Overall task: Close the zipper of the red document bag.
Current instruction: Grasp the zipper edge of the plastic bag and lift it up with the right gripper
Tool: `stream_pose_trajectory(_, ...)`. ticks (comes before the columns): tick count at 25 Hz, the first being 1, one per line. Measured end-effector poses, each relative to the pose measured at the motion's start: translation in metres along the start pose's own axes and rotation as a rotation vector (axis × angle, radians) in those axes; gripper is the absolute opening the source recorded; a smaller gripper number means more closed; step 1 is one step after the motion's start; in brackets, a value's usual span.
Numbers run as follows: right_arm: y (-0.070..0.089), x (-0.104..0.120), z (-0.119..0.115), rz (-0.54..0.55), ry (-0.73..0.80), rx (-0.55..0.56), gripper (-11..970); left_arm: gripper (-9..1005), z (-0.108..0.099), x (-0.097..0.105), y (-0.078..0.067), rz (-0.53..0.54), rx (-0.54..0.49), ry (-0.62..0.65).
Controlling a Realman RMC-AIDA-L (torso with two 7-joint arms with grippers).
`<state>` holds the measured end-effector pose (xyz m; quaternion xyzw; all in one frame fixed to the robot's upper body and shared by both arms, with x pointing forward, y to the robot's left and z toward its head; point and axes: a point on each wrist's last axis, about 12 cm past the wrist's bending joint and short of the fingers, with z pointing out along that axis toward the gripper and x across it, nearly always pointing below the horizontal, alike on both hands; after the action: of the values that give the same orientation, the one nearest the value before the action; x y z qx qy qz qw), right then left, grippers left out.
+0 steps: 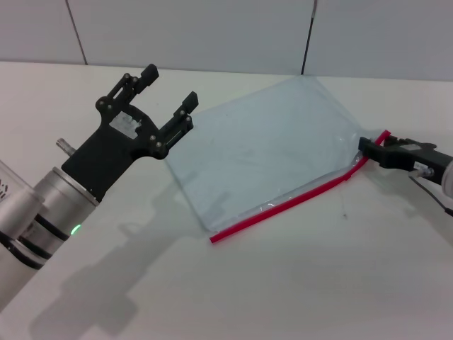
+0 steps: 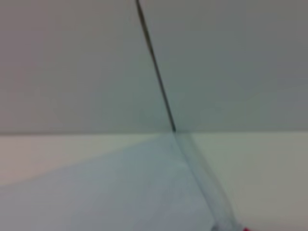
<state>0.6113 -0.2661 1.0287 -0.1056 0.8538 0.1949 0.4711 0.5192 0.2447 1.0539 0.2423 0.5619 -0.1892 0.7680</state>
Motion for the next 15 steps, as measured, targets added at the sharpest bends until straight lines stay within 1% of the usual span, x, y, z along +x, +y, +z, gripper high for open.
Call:
stream_pose_trajectory(11,0.0077,-0.0036,0.0061,-0.02,0.025,-0.025,603,739,0.0011,-0.0001,-0.0004,-0.003,0.002,-0.001)
stream_pose_trajectory(15,0.0089,-0.0029,0.0065,-0.035,0.034,-0.031,520,739,0.0011,0.0,-0.0003,-0.002,0.002,0.0)
